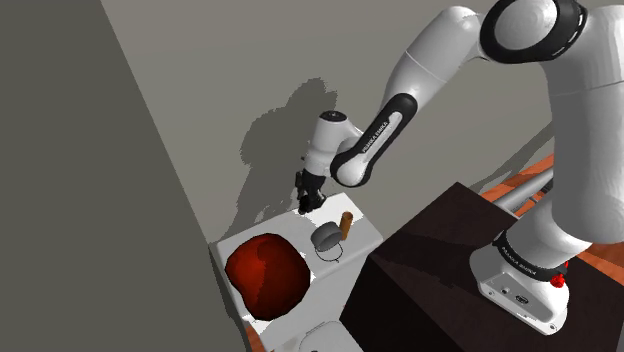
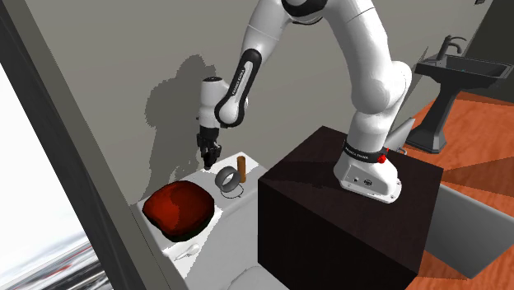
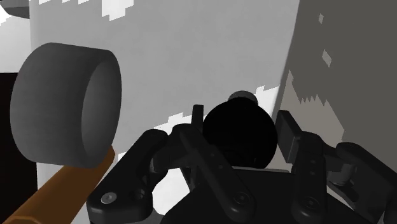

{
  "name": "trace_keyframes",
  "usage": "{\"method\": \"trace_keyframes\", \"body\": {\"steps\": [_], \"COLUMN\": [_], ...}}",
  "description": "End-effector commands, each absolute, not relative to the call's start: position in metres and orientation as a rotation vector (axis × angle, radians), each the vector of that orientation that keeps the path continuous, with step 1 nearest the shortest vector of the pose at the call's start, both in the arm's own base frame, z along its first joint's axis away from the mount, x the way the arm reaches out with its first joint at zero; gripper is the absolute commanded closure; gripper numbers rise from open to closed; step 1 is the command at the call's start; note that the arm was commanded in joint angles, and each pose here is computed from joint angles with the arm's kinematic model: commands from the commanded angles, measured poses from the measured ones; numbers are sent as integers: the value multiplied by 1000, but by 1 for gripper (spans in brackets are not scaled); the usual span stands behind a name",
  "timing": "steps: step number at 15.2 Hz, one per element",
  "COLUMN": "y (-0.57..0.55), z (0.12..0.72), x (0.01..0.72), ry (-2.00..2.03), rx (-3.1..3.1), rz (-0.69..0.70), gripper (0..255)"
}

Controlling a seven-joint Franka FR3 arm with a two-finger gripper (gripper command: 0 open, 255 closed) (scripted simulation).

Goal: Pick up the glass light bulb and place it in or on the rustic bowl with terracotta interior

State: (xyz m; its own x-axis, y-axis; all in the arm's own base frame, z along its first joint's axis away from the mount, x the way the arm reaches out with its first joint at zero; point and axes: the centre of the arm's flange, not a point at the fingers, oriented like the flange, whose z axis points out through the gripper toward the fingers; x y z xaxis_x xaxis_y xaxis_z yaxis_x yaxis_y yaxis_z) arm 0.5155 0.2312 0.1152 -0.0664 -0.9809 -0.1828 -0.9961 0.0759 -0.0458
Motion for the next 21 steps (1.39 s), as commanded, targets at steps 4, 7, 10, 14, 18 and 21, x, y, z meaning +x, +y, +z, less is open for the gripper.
{"method": "trace_keyframes", "body": {"steps": [4,7,10,14,18,21], "y": [227,227,227,227,227,248], "z": [152,168,184,205,226,228], "x": [531,531,531,531,531,515], "ry": [2159,2159,2159,2159,2159,2159], "rx": [-1989,-1989,-1989,-1989,-1989,-1988], "rz": [109,109,109,109,109,109], "gripper": [255,255,255,255,255,255]}}
